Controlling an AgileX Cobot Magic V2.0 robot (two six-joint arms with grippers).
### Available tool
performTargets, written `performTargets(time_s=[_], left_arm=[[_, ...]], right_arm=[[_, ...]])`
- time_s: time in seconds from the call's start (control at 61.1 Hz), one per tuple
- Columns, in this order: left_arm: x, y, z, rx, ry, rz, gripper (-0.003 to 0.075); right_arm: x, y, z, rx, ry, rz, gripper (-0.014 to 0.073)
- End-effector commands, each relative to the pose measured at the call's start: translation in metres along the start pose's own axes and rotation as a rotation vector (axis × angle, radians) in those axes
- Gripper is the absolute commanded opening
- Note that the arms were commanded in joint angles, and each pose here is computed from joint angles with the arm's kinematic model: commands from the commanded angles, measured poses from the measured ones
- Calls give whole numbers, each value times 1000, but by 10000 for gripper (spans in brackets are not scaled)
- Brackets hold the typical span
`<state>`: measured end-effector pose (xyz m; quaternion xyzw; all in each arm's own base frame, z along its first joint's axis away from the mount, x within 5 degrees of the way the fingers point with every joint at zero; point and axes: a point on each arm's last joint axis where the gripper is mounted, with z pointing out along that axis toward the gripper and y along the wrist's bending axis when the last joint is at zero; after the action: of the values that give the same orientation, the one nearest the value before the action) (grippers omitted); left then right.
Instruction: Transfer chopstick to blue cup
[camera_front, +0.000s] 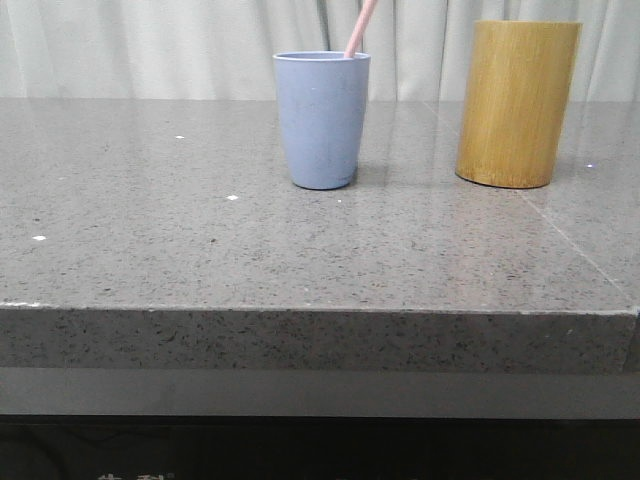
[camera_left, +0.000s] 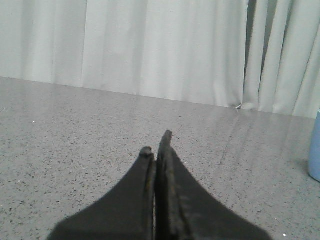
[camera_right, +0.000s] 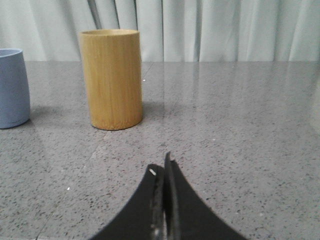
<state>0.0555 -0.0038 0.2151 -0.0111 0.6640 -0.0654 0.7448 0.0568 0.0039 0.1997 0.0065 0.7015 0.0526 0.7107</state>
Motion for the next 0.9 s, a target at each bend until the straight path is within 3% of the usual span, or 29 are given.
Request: performTargets(time_s=[0.0,0.884], left_arm=[[-4,0,-2,-1,-91,-7,-19],[-4,0,-2,-1,-91,-7,-19]], right_arm=[[-11,0,-3,6,-121,1,-66],[-11,-1,-3,14,-122,1,-66]])
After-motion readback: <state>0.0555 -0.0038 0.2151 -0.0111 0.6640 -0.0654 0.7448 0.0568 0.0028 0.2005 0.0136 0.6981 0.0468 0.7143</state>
